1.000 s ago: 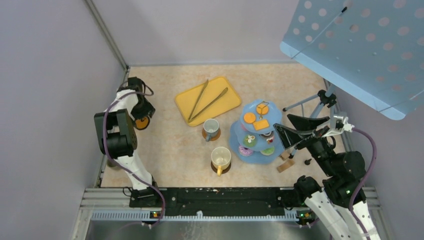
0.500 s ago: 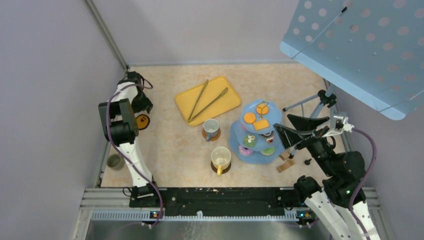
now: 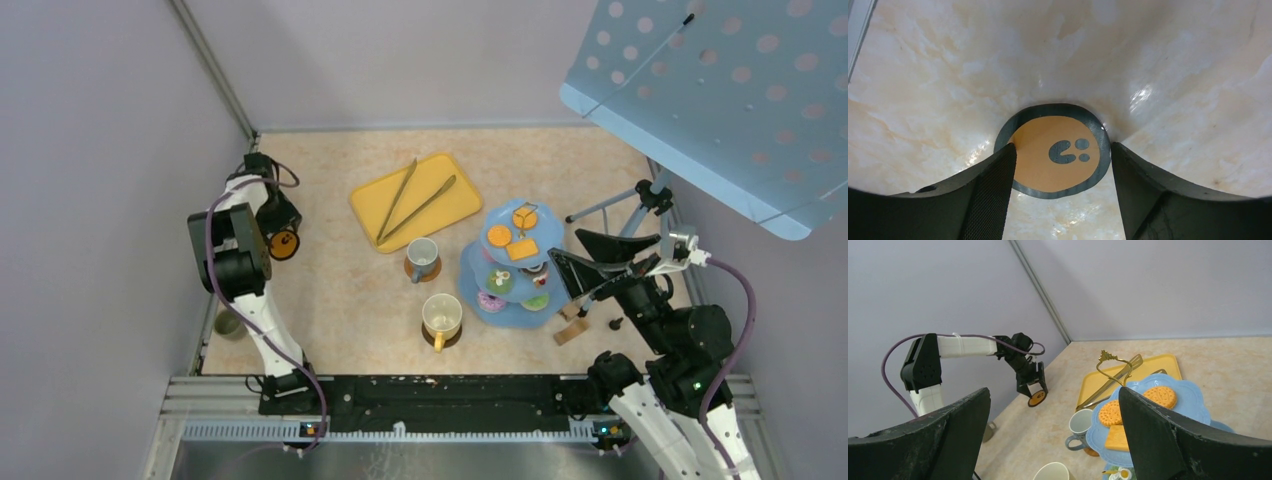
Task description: Serve the afternoon tea
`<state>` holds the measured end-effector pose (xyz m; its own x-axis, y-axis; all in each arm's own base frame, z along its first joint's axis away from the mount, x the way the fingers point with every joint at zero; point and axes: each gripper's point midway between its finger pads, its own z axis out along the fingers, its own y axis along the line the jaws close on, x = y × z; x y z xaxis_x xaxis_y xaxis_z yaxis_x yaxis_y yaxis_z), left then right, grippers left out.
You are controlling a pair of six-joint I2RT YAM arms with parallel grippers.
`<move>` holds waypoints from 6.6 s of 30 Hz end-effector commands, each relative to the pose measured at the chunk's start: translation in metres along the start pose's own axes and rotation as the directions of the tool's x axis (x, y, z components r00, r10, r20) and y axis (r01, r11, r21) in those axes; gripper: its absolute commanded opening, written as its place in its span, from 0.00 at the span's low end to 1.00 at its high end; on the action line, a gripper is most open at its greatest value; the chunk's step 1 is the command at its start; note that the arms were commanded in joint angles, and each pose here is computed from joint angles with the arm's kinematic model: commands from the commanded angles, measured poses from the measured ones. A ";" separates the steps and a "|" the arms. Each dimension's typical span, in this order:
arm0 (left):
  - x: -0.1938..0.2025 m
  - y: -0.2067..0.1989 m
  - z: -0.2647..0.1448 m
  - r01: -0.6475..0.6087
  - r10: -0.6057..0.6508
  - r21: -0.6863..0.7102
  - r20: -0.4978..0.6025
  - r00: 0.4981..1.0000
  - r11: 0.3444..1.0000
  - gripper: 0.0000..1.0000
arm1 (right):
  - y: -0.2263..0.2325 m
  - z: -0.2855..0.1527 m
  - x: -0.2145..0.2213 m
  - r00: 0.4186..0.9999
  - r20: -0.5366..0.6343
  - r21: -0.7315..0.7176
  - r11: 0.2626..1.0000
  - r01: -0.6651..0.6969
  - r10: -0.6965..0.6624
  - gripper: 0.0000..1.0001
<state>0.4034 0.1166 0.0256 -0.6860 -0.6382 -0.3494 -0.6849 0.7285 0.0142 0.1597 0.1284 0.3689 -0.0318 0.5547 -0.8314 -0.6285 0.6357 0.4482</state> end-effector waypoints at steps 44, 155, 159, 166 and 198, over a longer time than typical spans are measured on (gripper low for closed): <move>0.014 0.045 -0.009 0.130 -0.132 0.081 0.016 0.991 0.988 0.82 | 0.010 -0.006 -0.015 0.998 0.058 -0.032 0.999 -0.007 0.009 0.97; 0.294 -0.091 -0.107 -0.328 0.414 0.335 -0.229 0.881 0.883 0.83 | 0.007 -0.006 -0.002 0.998 0.039 -0.044 0.998 -0.046 0.047 0.97; 0.280 -0.101 -0.125 -0.345 0.429 0.363 -0.183 0.884 0.866 0.84 | 0.008 -0.005 -0.001 0.998 0.036 -0.047 0.998 -0.045 0.047 0.97; 0.192 -0.076 -0.187 -0.359 0.341 0.241 0.115 0.933 0.902 0.99 | 0.006 -0.005 -0.002 0.999 0.034 -0.035 0.999 -0.029 0.031 0.97; 0.066 0.178 -0.114 0.816 -0.806 -0.126 0.127 0.578 0.565 0.97 | 0.012 0.008 0.011 0.998 -0.048 -0.081 0.996 -0.048 0.045 0.97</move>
<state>0.2005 0.1699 0.1267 0.0620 -0.9005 -0.4304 -0.9947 -0.0205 -0.1004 0.1651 0.1475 0.3449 -0.1380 0.5494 -0.8241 -0.6536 0.5747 0.4926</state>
